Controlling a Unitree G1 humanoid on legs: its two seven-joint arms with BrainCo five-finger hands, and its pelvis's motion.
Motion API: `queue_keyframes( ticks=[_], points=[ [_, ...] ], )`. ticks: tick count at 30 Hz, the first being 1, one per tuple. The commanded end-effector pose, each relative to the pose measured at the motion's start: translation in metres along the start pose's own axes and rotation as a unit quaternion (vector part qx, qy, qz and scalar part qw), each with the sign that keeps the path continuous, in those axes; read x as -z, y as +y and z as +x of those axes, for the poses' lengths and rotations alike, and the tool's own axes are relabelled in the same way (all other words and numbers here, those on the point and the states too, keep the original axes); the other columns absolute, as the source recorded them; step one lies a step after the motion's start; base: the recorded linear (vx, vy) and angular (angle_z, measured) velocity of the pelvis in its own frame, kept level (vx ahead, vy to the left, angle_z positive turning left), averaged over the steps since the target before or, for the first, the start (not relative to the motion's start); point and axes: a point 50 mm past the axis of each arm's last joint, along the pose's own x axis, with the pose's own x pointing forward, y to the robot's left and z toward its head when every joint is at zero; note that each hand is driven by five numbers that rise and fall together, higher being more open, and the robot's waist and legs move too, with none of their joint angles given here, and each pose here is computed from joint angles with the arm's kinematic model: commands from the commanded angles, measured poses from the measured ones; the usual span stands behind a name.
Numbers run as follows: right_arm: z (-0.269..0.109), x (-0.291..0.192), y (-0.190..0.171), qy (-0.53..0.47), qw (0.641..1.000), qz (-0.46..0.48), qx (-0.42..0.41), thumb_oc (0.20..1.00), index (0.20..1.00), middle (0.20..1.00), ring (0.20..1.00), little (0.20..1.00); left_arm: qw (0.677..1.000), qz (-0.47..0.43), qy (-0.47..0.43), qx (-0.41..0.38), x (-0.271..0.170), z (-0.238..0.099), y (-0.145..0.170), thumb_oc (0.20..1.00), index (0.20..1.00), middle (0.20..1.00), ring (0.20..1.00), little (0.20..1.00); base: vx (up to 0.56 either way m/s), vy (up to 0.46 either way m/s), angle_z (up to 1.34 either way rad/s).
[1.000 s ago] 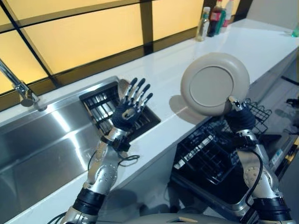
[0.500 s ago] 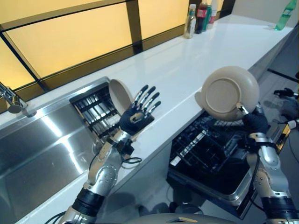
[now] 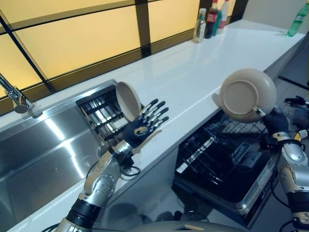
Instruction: Pick up plates and place into dishwasher.
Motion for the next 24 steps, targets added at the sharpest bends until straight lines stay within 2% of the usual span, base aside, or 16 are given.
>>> queue_keyframes(
  ticks=[1,4,12,15,24],
  points=[
    [-0.014,0.063,-0.004,0.184,0.976,-0.115,-0.018,0.2,0.2,0.2,0.2,0.2,0.999,0.007,-0.018,0.036,-0.012,0.003,-0.008,1.0,1.0,1.0,1.0,1.0,0.0,0.0,0.0],
    [-0.021,0.077,-0.015,0.239,0.95,-0.2,-0.014,0.2,0.2,0.2,0.2,0.2,0.999,0.01,-0.015,0.04,-0.012,0.004,-0.01,1.0,1.0,1.0,1.0,1.0,0.0,0.0,0.0],
    [-0.028,0.096,-0.031,0.304,0.901,-0.307,0.021,0.2,0.2,0.2,0.2,0.2,0.999,0.009,-0.016,0.046,-0.013,0.01,-0.011,1.0,1.0,1.0,1.0,1.0,0.01,0.001,0.05],
    [-0.027,0.097,-0.027,0.303,0.906,-0.293,0.032,0.2,0.2,0.2,0.2,0.2,0.999,0.007,-0.017,0.049,-0.012,0.011,-0.013,1.0,1.0,1.0,1.0,1.0,0.0,0.002,0.02],
    [-0.026,0.094,0.001,0.251,0.925,-0.284,-0.027,0.2,0.2,0.2,0.2,0.2,0.998,-0.006,-0.012,0.057,-0.009,0.012,-0.016,1.0,1.0,1.0,1.0,1.0,0.0,0.0,0.0]
  ],
)
